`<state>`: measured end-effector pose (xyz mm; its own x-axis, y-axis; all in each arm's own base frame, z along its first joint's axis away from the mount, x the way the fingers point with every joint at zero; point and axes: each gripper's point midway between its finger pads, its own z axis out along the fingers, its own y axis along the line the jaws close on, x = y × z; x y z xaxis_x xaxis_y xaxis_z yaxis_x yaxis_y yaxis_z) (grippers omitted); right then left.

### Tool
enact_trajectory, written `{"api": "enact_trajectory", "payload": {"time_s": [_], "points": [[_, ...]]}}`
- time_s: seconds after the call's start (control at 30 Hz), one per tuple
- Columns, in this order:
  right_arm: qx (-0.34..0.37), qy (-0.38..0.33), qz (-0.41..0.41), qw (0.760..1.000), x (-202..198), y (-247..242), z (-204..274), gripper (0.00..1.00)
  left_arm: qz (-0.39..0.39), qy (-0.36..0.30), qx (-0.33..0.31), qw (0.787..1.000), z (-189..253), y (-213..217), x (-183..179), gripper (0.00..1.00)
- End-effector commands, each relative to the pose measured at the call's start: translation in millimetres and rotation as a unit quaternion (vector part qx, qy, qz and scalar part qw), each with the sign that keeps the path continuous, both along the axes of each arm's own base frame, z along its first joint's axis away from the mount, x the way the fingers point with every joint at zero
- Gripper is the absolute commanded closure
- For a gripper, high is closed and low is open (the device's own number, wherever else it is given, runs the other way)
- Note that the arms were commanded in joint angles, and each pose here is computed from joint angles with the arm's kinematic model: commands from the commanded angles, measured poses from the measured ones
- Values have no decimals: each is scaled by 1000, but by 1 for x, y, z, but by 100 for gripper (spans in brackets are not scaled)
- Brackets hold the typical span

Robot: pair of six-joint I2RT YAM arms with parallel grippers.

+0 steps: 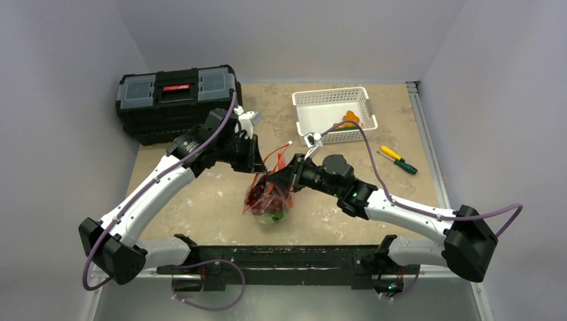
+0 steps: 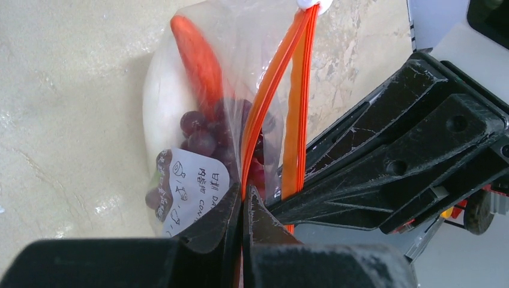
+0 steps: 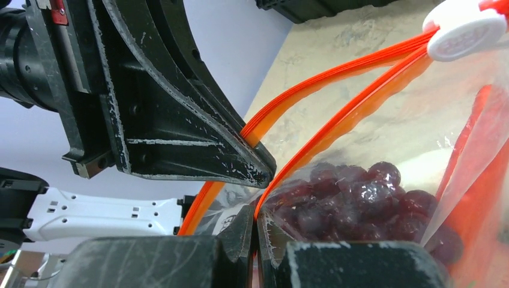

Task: Place the food in the zip-top bag and seal the zipper
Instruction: Adjust the zipper food storage bag at the center of the board.

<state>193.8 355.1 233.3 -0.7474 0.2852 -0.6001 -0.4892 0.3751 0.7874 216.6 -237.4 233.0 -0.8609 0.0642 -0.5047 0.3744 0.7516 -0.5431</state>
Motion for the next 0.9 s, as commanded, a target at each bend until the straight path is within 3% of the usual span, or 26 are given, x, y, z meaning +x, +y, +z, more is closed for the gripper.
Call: {"api": "enact_trajectory", "payload": {"time_s": [0.0, 0.1, 0.37, 0.53, 0.73, 0.87], "points": [[80, -23, -20, 996, 7, 3, 41, 100, -18, -20, -39, 999, 19, -9, -7, 100], [96, -15, -24, 995, 8, 5, 46, 100, -17, -28, -41, 999, 21, -5, -11, 99], [112, 29, -51, 992, 18, 7, 50, 100, -5, -67, -45, 997, 16, 2, -15, 61], [99, 54, -57, 992, 23, 13, 40, 100, -9, -89, -28, 996, 8, -2, -18, 42], [96, 80, -79, 989, 29, 12, 38, 100, -27, -138, 24, 990, 2, -7, -25, 35], [85, 74, -85, 990, 31, 10, 38, 100, -23, -172, 9, 985, 12, -3, -29, 31]]}}
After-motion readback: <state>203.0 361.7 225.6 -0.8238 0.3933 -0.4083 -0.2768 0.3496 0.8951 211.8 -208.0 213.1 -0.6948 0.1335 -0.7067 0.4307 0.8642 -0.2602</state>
